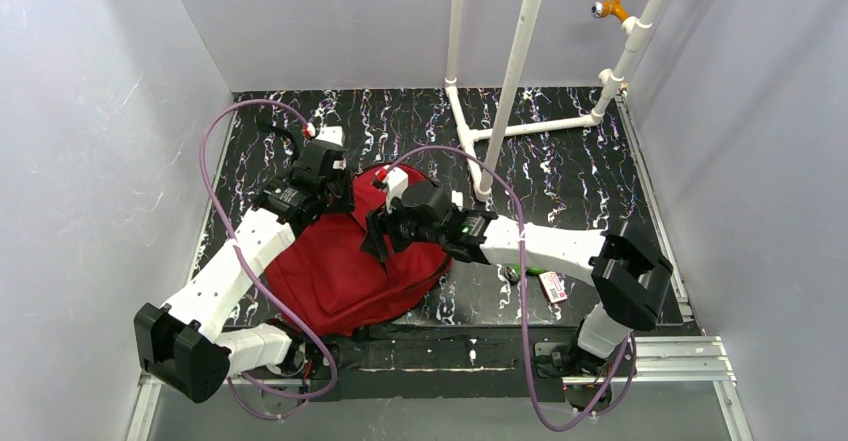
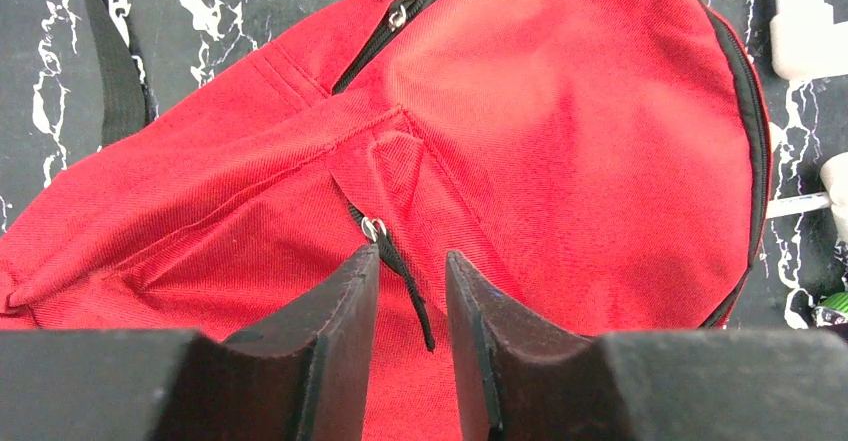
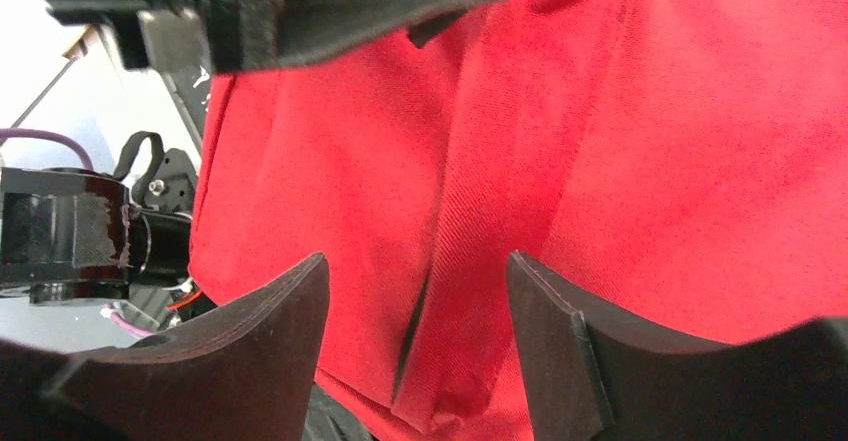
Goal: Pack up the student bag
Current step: Unzip the student bag at the center of the board.
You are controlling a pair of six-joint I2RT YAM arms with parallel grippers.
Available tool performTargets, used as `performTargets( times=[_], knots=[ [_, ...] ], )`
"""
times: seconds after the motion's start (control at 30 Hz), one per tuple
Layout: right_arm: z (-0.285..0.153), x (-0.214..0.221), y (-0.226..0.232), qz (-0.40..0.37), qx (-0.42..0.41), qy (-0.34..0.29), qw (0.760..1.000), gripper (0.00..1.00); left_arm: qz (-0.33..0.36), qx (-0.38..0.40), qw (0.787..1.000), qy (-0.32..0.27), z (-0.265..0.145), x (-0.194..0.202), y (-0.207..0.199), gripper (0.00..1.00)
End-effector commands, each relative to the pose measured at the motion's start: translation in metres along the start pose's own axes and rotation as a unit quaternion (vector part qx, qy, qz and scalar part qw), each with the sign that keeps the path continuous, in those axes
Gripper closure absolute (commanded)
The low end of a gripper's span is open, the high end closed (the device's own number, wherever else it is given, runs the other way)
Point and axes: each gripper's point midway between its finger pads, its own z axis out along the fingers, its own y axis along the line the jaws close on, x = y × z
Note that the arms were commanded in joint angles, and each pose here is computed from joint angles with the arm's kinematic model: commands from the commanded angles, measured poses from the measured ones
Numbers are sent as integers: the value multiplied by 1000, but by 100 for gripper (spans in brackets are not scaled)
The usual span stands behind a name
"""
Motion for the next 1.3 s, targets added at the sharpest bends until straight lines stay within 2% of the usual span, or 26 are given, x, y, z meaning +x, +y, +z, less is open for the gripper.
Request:
performTargets(
  times=[0.0, 0.1, 0.23, 0.37, 0.53, 0.63, 0.7, 0.73, 0.8, 0.87, 1.07, 1.2, 1.27],
  knots=[
    [9, -36, 16, 7, -19, -64, 998, 28, 1, -6, 1000, 11, -6, 14, 9, 68],
    [16, -38, 8, 6, 3, -68, 998, 37, 4, -4, 1000, 12, -5, 24, 12, 69],
    [20, -38, 8, 7, 3, -69, 998, 48, 5, -1, 1000, 7, -9, 26, 14, 89],
    [25, -36, 6, 6, 4, -64, 998, 55, 4, 4, 1000, -8, -12, 22, 14, 100],
    [35, -37, 2, -2, 20, -52, 998, 56, 9, 19, 1000, -14, -11, 23, 10, 100],
    [44, -42, -3, -11, 32, -56, 998, 53, 11, 23, 1000, -1, -10, 28, 9, 100],
    [51, -48, -6, -17, 44, -60, 997, 54, 8, 29, 999, 13, -11, 35, 7, 100],
    [54, -54, -8, -18, 52, -64, 996, 59, 7, 36, 999, 19, -12, 39, 6, 100],
    [58, -61, -14, -15, 72, -75, 995, 76, 1, 40, 999, 25, -14, 45, 5, 100],
    [61, -67, -20, -7, 90, -91, 992, 99, -8, 48, 998, 29, -17, 51, 5, 100],
    [69, -94, -23, 34, 106, -149, 983, 99, -53, 102, 992, 44, -27, 67, -12, 100],
    [76, -106, -20, 45, 89, -165, 981, 99, -94, 159, 980, 70, -28, 83, -33, 100],
    [77, -110, -20, 48, 71, -158, 984, 99, -97, 150, 982, 69, -27, 86, -29, 100]
  ],
)
